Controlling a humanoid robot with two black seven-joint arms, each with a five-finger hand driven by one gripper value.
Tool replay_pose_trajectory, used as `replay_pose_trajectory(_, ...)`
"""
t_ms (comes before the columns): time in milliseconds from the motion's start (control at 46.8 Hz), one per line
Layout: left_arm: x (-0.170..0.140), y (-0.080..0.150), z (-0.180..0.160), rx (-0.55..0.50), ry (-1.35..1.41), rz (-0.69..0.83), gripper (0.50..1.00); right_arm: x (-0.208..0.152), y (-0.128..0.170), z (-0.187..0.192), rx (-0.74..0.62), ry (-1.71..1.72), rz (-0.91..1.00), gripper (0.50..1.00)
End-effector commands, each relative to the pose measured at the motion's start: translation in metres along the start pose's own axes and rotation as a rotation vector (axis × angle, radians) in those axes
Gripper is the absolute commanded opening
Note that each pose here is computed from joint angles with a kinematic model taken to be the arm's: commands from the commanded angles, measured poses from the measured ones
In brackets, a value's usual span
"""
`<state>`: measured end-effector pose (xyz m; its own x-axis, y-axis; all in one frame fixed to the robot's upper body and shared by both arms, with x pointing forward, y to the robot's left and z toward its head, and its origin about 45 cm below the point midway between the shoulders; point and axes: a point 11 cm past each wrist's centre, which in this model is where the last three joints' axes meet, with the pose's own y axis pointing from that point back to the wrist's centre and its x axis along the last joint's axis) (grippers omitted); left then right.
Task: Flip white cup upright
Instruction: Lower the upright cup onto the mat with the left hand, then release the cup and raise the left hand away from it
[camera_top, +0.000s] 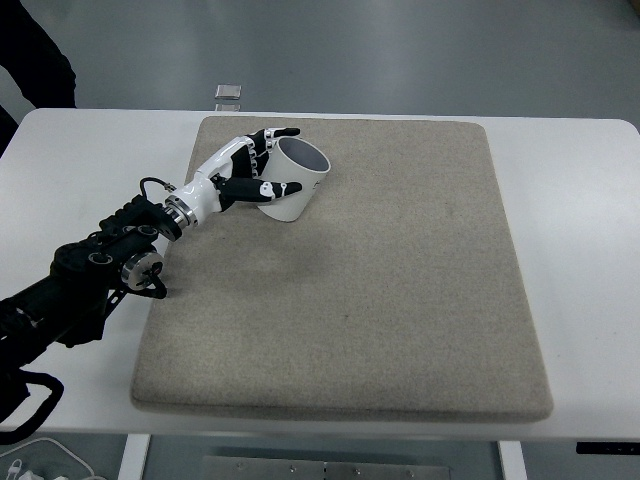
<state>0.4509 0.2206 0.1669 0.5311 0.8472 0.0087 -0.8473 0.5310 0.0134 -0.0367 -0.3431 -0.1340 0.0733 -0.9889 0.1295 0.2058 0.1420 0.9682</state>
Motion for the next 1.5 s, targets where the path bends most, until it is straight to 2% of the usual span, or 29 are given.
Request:
replay_pose_trajectory(0,0.001,0.0,0.001,-0.006,0.009,0.006,0.951,0.0,0.0,0.0,-0.001,0.0,0.0,0.93)
replay_pose_trajectory(107,0.001,-0.001,0.003,-0.015,0.018,0.004,0.994,0.0,0.0,0.0,-0.001,0.0,-0.001,0.93)
replay_pose_trajectory(642,0.011,0.0,0.017,-0.044,0.033,-0.003,0.994,0.0,0.0,-0.001,0.001,0.0,-0.001,0.93)
replay_pose_trajectory(1027,0.027,-0.001,0.055,-0.134,0.067,-0.034,0.994,0.0,0.0,-0.001,0.001,0.0,0.0,0.93)
replay_pose_trajectory(1241,0.038,-0.015,0.093,-0.239,0.139,0.007,0.994,0.0,0.0,-0.001,0.001,0.0,0.0,0.93)
replay_pose_trajectory(1476,0.045,-0.019,0.099,-0.267,0.173,0.051,0.994,0.0,0.0,-0.001,0.001,0.0,0.0,0.93)
